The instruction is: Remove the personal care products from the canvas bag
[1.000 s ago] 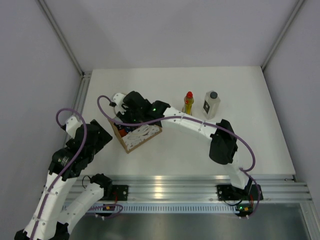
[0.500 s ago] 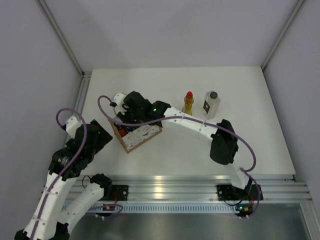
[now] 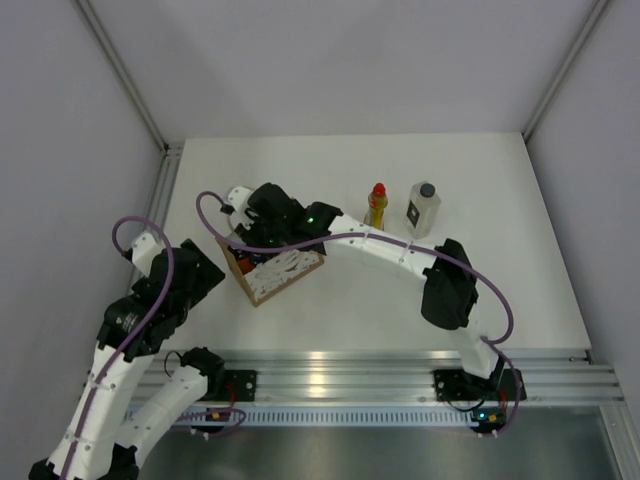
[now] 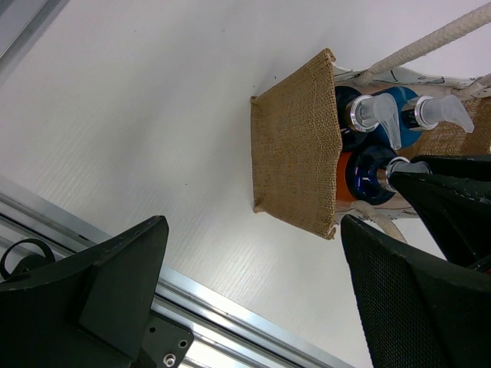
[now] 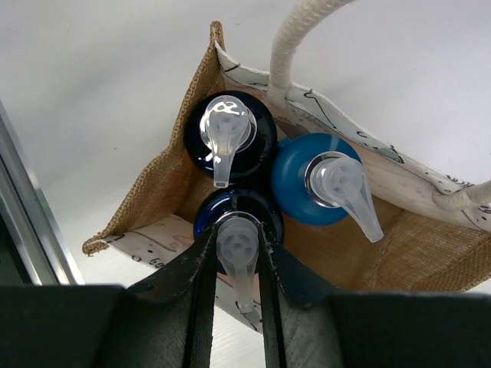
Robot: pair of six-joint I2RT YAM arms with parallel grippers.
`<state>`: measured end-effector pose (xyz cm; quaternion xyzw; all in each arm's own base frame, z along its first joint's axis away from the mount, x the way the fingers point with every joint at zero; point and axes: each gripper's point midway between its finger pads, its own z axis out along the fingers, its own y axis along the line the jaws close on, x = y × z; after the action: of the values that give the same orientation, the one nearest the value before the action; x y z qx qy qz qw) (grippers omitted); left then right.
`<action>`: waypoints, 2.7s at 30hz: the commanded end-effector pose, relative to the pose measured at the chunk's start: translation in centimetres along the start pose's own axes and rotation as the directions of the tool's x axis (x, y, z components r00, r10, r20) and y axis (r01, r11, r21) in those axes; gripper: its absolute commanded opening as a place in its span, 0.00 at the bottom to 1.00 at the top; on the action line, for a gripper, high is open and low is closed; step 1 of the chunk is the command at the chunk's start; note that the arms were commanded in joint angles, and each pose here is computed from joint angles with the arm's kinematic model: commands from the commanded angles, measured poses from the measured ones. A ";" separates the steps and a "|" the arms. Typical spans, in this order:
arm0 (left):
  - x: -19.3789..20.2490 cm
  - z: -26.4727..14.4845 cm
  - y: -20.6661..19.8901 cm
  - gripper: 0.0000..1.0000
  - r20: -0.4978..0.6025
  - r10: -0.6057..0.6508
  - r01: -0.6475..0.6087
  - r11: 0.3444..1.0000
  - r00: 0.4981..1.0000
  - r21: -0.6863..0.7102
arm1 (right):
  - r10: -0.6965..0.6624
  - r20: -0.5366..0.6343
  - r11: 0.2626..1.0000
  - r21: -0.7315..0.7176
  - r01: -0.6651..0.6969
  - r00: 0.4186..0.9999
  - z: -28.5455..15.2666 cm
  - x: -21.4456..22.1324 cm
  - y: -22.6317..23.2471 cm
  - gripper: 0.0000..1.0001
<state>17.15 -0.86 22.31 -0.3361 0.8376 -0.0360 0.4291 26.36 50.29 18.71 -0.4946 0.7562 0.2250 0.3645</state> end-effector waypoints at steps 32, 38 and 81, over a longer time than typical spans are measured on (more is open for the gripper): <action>2.5 1.5 -1.1 0.98 -0.105 0.034 -0.033 0.999 0.994 0.011 | 0.017 0.394 0.979 0.178 -0.094 0.919 -17.9 -12.9 -3.6 0.00; 2.5 1.6 -1.2 0.98 -0.109 0.041 -0.040 0.999 0.993 0.014 | 0.005 0.457 0.968 0.220 -0.119 0.889 -22.5 -14.3 -5.0 0.00; 3.3 2.6 -4.6 0.98 -0.181 0.066 -0.051 0.995 0.981 0.091 | 0.322 0.494 0.589 0.563 -0.579 0.808 -24.9 15.4 -20.3 0.00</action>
<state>18.92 -4.93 18.62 -0.2926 0.8898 -0.0643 0.3442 31.13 15.27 18.72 -0.1002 0.8556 0.0609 0.5041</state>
